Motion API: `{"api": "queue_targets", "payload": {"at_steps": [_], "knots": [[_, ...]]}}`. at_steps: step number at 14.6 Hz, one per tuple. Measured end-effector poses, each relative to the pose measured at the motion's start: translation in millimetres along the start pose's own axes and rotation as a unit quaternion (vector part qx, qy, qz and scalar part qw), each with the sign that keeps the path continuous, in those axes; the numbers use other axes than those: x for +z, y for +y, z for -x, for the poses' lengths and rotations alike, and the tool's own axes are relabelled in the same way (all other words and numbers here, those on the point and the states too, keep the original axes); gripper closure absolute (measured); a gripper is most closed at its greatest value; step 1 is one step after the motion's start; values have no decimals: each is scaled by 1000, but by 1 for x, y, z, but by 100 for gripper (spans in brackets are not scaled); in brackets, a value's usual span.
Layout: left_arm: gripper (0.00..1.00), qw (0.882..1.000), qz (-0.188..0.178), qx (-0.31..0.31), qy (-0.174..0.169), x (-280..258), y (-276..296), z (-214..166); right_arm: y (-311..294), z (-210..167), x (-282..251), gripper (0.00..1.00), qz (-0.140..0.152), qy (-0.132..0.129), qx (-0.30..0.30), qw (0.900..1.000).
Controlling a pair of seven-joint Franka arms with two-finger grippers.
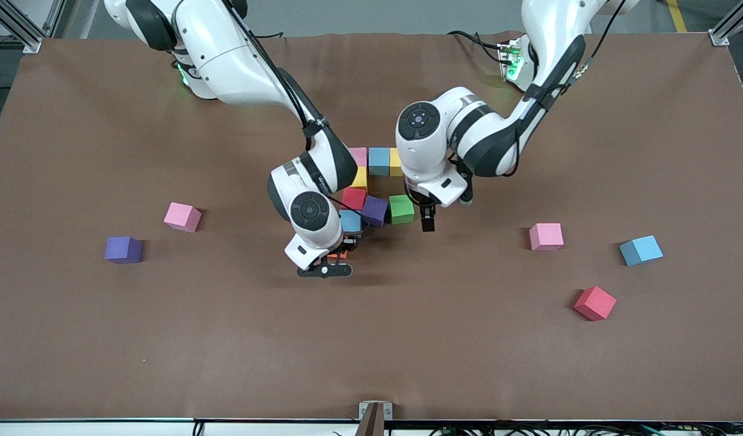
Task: Arrange 11 blocks into digit 3
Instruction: 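Lower the orange cube with the right gripper while the left gripper reaches pink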
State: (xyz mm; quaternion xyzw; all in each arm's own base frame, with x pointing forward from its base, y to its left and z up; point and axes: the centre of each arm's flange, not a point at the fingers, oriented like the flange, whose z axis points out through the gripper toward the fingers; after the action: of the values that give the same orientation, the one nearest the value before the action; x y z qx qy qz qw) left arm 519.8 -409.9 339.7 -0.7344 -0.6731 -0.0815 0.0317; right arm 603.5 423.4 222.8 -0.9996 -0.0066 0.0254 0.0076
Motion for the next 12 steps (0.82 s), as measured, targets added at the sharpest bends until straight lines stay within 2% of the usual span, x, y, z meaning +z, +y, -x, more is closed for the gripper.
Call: {"api": "queue_targets", "payload": {"at_steps": [3, 6, 9, 12], "knots": [[0, 998, 12, 65, -3, -24, 40, -42, -6, 2, 0, 49, -5, 4, 1, 1000], [0, 989, 14, 145, -2, -24, 70, -92, -8, 3, 1, 49, -7, 5, 7, 1000], [0, 968, 1, 252, 1, -7, 92, -145, -17, 7, 1, 49, -10, 6, 14, 1000], [0, 936, -15, 352, -5, 19, 107, -189, -27, 11, 2, 49, -11, 8, 11, 1000]]}}
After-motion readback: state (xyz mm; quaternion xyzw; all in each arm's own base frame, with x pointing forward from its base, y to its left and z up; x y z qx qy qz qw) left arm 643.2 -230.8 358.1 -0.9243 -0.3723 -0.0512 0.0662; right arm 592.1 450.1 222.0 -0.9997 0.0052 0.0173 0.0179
